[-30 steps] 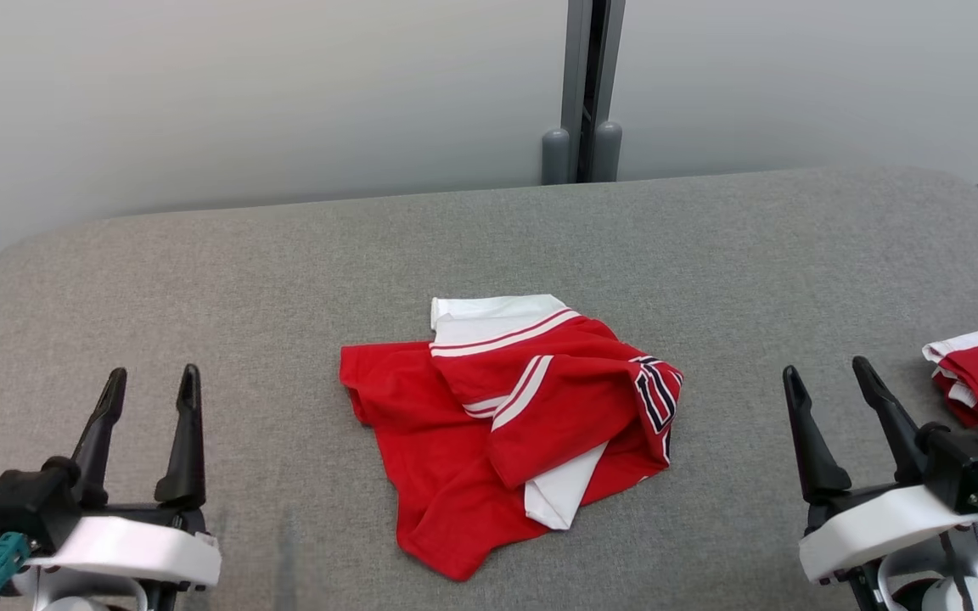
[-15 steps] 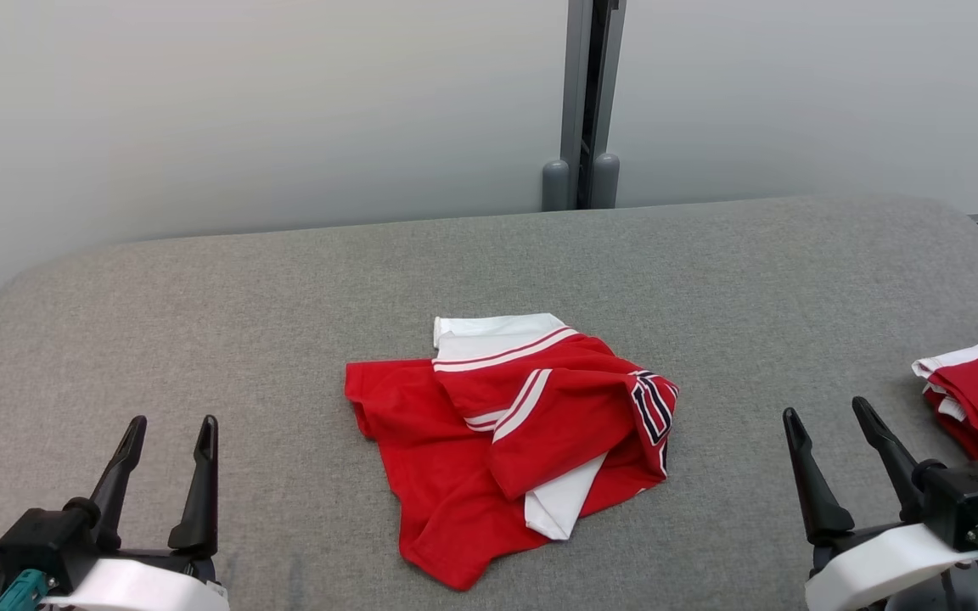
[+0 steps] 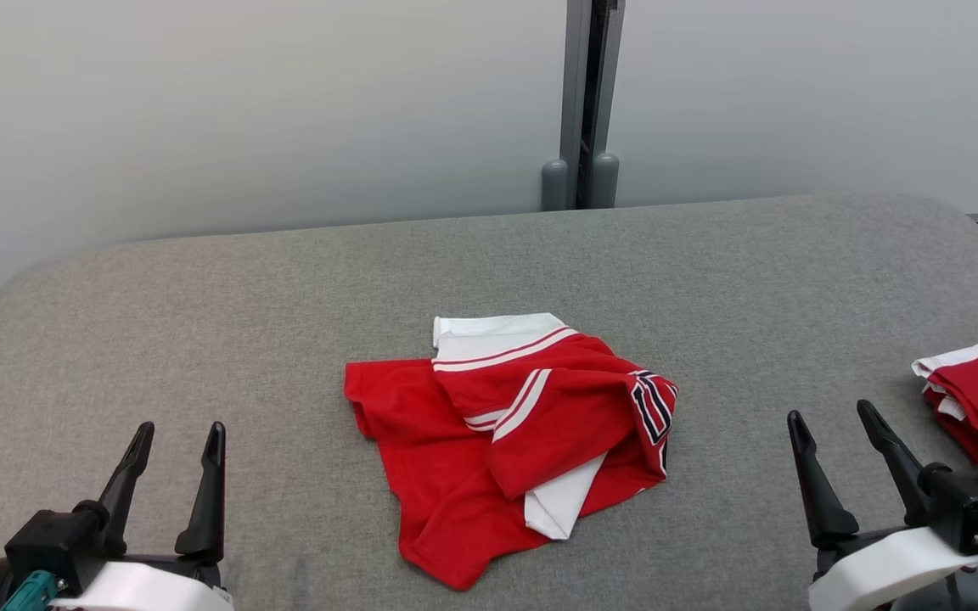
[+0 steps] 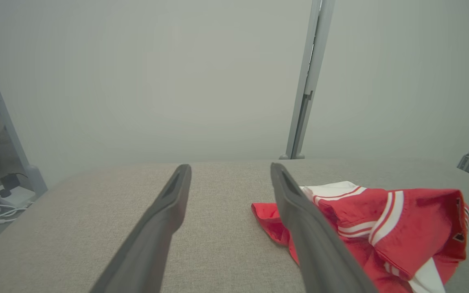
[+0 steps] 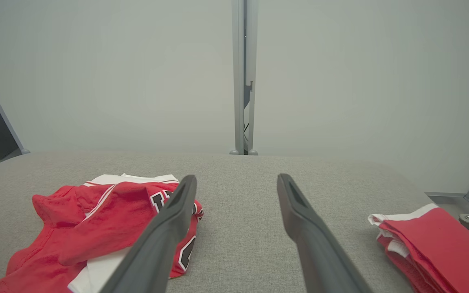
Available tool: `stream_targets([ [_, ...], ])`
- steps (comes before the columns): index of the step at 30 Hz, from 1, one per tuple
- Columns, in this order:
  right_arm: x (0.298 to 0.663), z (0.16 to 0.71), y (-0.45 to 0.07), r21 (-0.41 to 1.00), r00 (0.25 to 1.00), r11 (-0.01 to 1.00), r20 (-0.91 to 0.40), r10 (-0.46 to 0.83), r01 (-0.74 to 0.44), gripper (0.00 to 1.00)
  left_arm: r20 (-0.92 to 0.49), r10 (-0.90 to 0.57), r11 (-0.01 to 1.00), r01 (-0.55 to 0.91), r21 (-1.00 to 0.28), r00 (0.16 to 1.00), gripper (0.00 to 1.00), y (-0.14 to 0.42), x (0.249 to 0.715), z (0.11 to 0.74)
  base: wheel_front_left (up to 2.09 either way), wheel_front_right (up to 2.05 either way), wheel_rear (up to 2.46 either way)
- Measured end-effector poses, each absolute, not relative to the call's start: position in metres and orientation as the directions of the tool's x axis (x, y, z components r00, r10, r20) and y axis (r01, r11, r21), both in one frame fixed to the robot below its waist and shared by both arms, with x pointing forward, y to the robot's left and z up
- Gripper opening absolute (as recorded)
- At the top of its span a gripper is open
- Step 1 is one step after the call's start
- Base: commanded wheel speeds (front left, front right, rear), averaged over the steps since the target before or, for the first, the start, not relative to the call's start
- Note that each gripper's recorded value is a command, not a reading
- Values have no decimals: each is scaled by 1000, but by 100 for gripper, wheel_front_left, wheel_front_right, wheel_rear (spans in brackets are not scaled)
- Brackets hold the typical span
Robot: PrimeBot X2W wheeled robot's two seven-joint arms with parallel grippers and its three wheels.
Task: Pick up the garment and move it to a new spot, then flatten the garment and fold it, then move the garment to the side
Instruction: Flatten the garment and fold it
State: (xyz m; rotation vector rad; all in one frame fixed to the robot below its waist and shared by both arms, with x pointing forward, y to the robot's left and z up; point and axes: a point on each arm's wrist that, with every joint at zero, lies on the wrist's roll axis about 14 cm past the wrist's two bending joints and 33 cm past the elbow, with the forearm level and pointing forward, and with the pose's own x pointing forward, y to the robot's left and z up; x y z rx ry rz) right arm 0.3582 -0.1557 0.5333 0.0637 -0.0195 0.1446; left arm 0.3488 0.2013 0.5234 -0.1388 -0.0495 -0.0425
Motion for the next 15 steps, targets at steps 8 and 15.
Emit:
stream_targets([
  [8,360,532,-153,64,989,986,18,150,-151,100,45,-38,989,43,-138,998,100,201,348,522,0,0,0],
  [15,363,528,-135,65,979,977,6,202,-202,100,43,-39,990,45,-136,998,100,200,349,522,0,0,0],
])
